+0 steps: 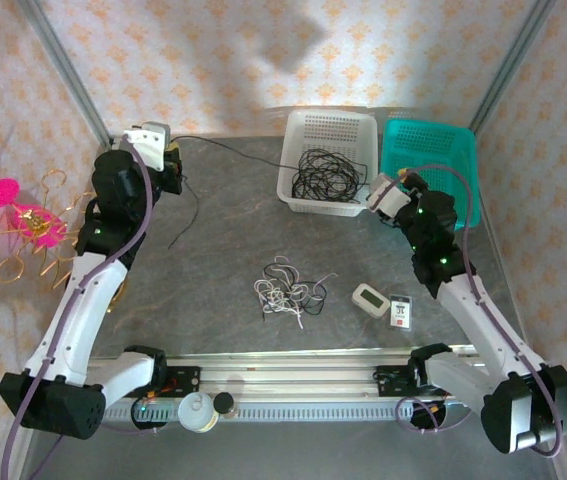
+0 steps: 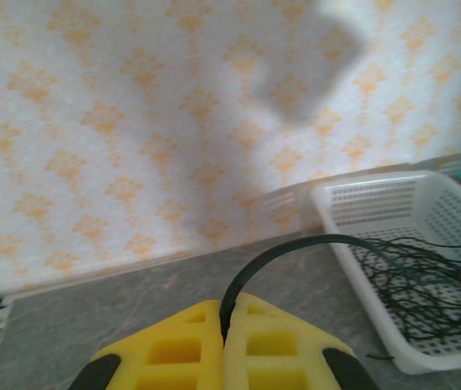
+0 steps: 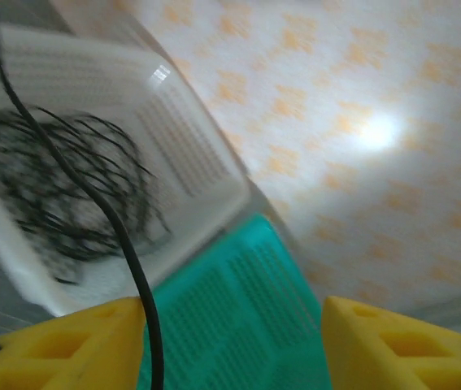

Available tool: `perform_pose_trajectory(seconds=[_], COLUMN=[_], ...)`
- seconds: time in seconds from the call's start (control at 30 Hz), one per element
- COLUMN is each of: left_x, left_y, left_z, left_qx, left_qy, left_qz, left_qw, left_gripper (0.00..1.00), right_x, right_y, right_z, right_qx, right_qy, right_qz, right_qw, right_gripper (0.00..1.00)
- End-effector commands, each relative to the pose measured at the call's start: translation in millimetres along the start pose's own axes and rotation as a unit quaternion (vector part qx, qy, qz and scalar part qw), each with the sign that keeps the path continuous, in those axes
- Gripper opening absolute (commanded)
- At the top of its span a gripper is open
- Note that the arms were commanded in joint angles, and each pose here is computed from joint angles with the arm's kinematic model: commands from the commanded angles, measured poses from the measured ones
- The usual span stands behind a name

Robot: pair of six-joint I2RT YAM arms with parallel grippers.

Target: Untangle the cables

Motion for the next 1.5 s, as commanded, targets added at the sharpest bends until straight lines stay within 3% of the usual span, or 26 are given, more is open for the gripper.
perform_pose_trajectory(seconds=[0.0, 0.17, 0.37, 0.57, 0.8, 0.93, 1.1, 1.2, 1.3, 1.33, 1.37, 1.43, 1.47], left_x=[-15.4, -10.4, -6.9, -1.1, 12.7, 20.3, 24.7, 25.9, 26.8, 29.2, 30.3, 33.9, 36.5], left_y=[-19.2, -28.3, -45.8, -67.4, -88.7, -95.9, -102.5, -105.0, -104.3, -103.2, -101.2, -98.4, -98.0], left_z=[-11.6, -13.0, -14.6, -15.4, -19.0, -18.3, -17.2, -17.9, -20.1, -20.2, -20.0, -21.3, -23.3], left_qx=[0.068, 0.081, 0.115, 0.173, 0.232, 0.247, 0.262, 0.271, 0.272, 0.267, 0.259, 0.25, 0.254], left_qy=[-0.01, 0.006, 0.02, 0.045, 0.084, 0.095, 0.102, 0.103, 0.099, 0.098, 0.094, 0.079, 0.075], left_qz=[0.012, 0.033, 0.044, 0.054, 0.073, 0.076, 0.077, 0.077, 0.075, 0.073, 0.067, 0.044, 0.04], left_qw=[0.998, 0.996, 0.992, 0.983, 0.966, 0.961, 0.956, 0.954, 0.954, 0.956, 0.959, 0.964, 0.963], left_gripper=[0.0, 0.0, 0.0, 0.0, 0.0, 0.0, 0.0, 0.0, 0.0, 0.05, 0.19, 0.6, 0.68], right_x=[-29.2, -70.6, -111.3, -152.6, -178.3, -190.6, -196.4, -200.0, -200.5, -201.1, -202.2, -205.4, -206.6], right_y=[19.4, 19.2, 1.3, -12.2, -6.9, -0.4, 2.9, 0.7, -6.4, -11.9, -20.2, -46.4, -56.8], right_z=[-10.0, -22.1, -21.4, 3.6, 35.7, 50.5, 65.6, 78.6, 88.1, 87.4, 86.1, 83.2, 81.3], right_qx=[-0.14, -0.205, -0.243, -0.238, -0.33, -0.338, -0.354, -0.359, -0.326, -0.31, -0.29, -0.231, -0.211], right_qy=[-0.118, -0.255, -0.357, -0.4, -0.452, -0.447, -0.439, -0.417, -0.384, -0.379, -0.375, -0.348, -0.335], right_qz=[0.109, 0.166, 0.201, 0.22, 0.139, 0.12, 0.13, 0.15, 0.169, 0.177, 0.199, 0.273, 0.289], right_qw=[0.977, 0.93, 0.879, 0.857, 0.817, 0.82, 0.815, 0.822, 0.847, 0.854, 0.858, 0.867, 0.872], right_gripper=[0.61, 0.67, 0.71, 0.67, 0.67, 0.65, 0.53, 0.34, 0.17, 0.09, 0.0, 0.0, 0.0])
Point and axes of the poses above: each hand's point on the last joint's axis, 136 mm out from that joint toward the fingers, its own z axis out along the fingers, its own y axis along the line the jaws close on, x = y × z, the point moved 9 cm from there along -z, back along the fingers, and after that the axes turned 14 degrees about -z, right-handed, at the moved point
